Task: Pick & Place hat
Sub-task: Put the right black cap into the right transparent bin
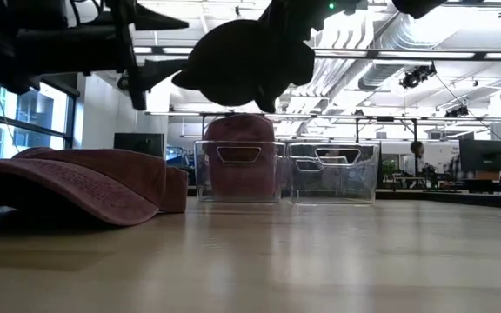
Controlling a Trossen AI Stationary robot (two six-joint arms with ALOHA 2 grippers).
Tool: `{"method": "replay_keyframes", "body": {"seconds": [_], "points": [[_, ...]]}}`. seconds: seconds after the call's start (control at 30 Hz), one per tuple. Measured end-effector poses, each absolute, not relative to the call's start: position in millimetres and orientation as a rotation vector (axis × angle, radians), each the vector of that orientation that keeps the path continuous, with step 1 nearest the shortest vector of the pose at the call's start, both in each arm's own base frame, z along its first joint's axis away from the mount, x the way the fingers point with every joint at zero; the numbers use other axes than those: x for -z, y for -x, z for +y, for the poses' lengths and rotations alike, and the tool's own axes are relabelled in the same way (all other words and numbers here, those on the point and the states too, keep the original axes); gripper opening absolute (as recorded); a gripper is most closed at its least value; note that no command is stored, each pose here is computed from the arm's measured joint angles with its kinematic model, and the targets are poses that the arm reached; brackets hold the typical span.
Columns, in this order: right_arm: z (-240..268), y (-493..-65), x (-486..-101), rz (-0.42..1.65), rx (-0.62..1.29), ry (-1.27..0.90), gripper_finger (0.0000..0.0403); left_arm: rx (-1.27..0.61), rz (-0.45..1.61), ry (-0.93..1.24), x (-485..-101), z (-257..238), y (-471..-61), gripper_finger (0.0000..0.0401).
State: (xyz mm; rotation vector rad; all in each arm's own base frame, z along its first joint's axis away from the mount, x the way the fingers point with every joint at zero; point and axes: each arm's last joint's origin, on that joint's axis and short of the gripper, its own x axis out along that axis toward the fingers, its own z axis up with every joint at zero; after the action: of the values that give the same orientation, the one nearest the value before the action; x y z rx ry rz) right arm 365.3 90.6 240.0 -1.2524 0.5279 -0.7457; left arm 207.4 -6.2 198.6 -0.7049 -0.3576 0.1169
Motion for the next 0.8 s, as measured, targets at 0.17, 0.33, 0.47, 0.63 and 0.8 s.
{"method": "replay_keyframes", "body": {"seconds": [0.17, 0.33, 0.47, 0.63, 0.8], "points": [[90, -363, -237, 0.515, 0.745, 1.25, 0.0006, -0.126, -0.359, 0.701, -206, 0, -215, 0.0255], [90, -363, -236, 0.509, 0.73, 1.258, 0.0009, -0.137, -0.29, 0.707, -211, 1, -228, 0.0255], [90, -363, -237, 0.501, 0.731, 1.249, 0.0007, -0.122, -0.284, 0.634, -218, 0, -238, 0.0249], [91, -363, -237, 0.476, 0.74, 1.196, 0.0014, -0.087, -0.276, 0.518, -225, -1, -242, 0.019], [91, -364, -232, 0.46, 0.74, 1.109, 0.0041, -0.037, -0.246, 0.384, -225, -3, -243, 0.0083]]}}
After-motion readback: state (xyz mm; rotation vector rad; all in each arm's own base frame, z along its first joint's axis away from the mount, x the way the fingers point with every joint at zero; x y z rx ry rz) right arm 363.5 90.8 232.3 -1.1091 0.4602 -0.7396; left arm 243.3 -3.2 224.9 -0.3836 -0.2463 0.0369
